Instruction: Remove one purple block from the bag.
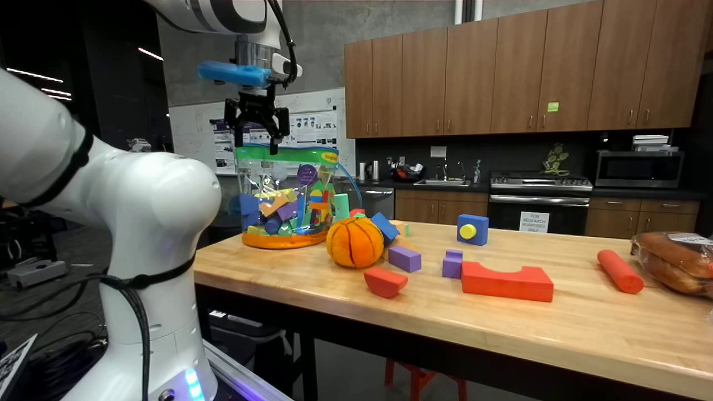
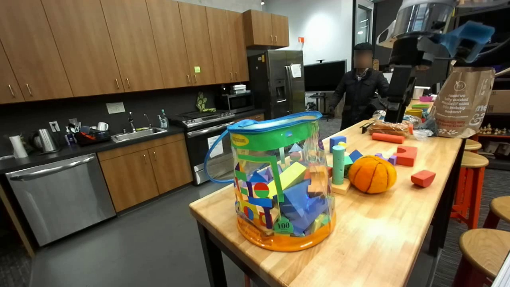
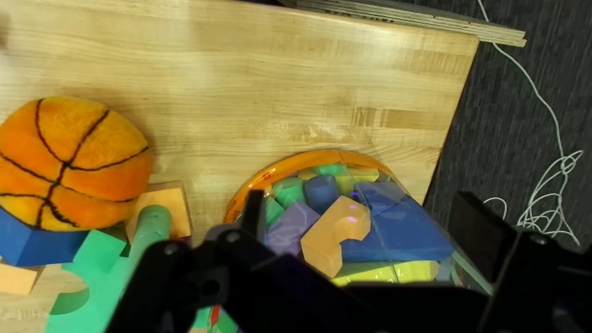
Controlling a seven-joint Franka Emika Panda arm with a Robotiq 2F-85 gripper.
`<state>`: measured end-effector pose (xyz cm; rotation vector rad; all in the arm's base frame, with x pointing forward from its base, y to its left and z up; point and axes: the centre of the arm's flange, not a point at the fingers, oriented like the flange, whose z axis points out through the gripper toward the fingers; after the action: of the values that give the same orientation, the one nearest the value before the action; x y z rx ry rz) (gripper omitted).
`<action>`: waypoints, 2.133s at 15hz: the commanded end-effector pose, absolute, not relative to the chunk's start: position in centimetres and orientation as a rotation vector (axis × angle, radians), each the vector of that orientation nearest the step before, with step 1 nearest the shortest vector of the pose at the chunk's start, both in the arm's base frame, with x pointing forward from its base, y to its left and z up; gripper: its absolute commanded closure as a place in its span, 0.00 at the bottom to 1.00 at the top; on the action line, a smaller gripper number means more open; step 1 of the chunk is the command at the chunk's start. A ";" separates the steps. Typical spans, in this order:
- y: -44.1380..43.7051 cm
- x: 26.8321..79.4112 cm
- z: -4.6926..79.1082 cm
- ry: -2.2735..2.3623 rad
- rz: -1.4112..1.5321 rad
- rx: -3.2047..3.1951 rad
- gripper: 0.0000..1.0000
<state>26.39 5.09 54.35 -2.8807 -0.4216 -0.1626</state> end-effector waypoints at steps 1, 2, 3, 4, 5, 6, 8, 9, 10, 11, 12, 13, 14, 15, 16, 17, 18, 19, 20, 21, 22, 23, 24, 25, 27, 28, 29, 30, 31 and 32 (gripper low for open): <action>5.1 26.4 54.3 -0.422 -0.163 -2.881 0.00; 5.1 26.4 54.3 -0.422 -0.163 -2.881 0.00; 4.8 26.2 54.3 -0.421 -0.149 -2.888 0.00; 4.7 26.1 54.4 -0.425 -0.141 -2.896 0.00; 4.5 26.2 54.7 -0.426 -0.133 -2.906 0.00; 4.3 26.4 55.1 -0.430 -0.132 -2.917 0.00; 4.3 27.0 56.4 -0.441 -0.146 -2.935 0.00; 4.4 27.6 57.4 -0.456 -0.161 -2.948 0.00; 4.6 28.0 58.3 -0.470 -0.182 -2.962 0.00; 5.0 28.7 59.6 -0.490 -0.200 -2.973 0.00; 5.3 29.1 60.7 -0.508 -0.214 -2.983 0.00; 5.9 29.8 61.9 -0.533 -0.228 -2.991 0.00; 6.7 30.6 62.9 -0.556 -0.243 -3.001 0.00; 7.6 31.6 63.8 -0.583 -0.250 -3.014 0.00; 8.7 32.4 64.5 -0.611 -0.255 -3.026 0.00; 9.9 33.4 65.2 -0.643 -0.261 -3.038 0.00; 11.2 34.3 65.7 -0.678 -0.268 -3.049 0.00; 12.6 35.2 66.0 -0.709 -0.263 -3.059 0.00; 13.9 36.1 66.2 -0.743 -0.260 -3.072 0.00; 15.3 37.2 66.3 -0.773 -0.263 -3.092 0.00; 16.5 38.3 66.4 -0.805 -0.275 -3.110 0.00; 17.7 39.3 66.3 -0.832 -0.288 -3.126 0.00; 18.8 40.5 66.1 -0.860 -0.307 -3.143 0.00; 19.8 41.6 65.8 -0.892 -0.333 -3.155 0.00; 21.9 43.7 64.7 -0.960 -0.378 -3.183 0.00; 22.8 44.7 64.1 -0.996 -0.381 -3.189 0.00; 23.6 45.6 63.5 -1.023 -0.378 -3.194 0.00; 24.2 46.3 62.8 -1.041 -0.345 -3.201 0.00; 24.6 46.4 62.5 -1.041 -0.308 -3.200 0.00; 23.2 44.7 61.9 -1.036 -0.341 -3.185 0.00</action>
<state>44.76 23.21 61.88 -3.1853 -1.0367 -0.3405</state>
